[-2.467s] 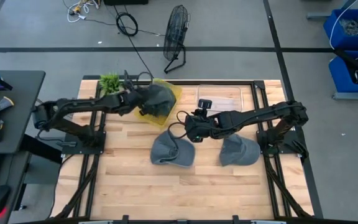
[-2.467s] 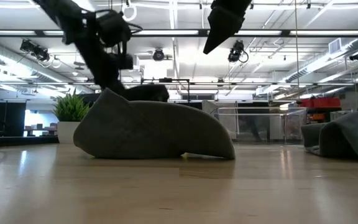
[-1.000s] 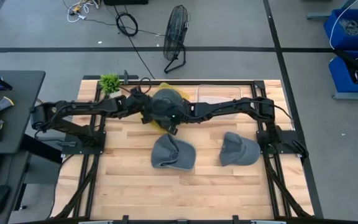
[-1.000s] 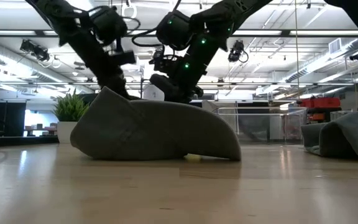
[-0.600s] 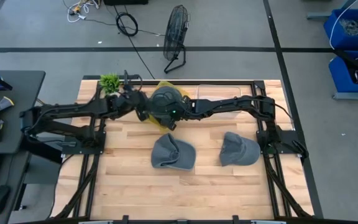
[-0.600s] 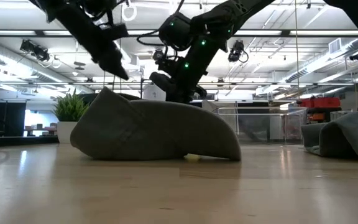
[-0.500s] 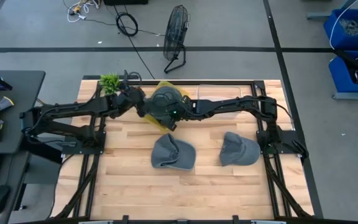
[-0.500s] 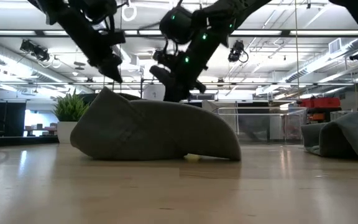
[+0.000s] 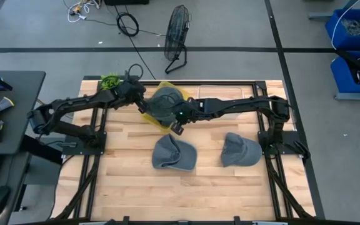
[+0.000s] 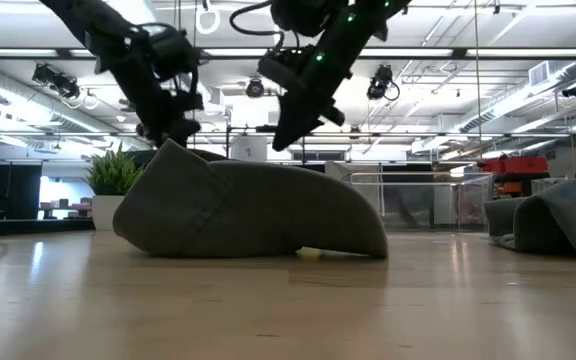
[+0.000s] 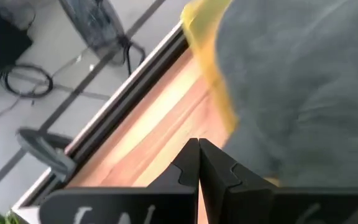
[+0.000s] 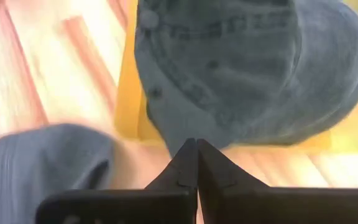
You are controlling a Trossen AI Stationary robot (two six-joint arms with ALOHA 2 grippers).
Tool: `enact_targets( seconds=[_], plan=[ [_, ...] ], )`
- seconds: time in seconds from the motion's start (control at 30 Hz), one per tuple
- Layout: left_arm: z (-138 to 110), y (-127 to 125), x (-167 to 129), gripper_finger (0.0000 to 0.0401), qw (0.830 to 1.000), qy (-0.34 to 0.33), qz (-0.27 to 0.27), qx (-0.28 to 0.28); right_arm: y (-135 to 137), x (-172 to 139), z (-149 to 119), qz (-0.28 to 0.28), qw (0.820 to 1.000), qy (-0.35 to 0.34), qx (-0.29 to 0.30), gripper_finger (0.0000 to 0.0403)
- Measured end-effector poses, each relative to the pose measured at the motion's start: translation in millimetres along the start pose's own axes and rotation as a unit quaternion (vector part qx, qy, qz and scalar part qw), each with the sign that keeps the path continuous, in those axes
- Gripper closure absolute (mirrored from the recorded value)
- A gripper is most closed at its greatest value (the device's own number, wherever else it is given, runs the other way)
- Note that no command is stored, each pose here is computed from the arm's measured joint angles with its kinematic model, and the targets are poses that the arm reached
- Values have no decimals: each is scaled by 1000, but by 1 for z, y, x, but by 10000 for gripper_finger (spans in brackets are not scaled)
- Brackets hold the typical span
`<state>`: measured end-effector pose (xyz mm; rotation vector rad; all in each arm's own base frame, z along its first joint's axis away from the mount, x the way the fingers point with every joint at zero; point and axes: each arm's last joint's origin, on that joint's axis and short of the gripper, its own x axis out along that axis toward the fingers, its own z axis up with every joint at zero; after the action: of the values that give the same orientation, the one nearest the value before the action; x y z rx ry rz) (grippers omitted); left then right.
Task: Pick & Place hat
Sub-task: Put the gray cap into the yellow bin
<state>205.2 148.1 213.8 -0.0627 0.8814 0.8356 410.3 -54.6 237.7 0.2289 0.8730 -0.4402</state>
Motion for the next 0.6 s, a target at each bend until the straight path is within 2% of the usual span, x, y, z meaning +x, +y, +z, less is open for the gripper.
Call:
enact_targets(
  seconds=[0.1,0.27,0.6],
  plan=[
    [-3,-1,12,397,1000,21,-10,1,-3,18,-3,-5,1000,11,4,402],
    [-8,-13,25,398,997,44,-60,1,-9,48,-12,-15,999,37,11,402],
    [-5,-39,23,399,990,19,-133,44,-23,70,1,0,999,-33,40,403]
  ],
)
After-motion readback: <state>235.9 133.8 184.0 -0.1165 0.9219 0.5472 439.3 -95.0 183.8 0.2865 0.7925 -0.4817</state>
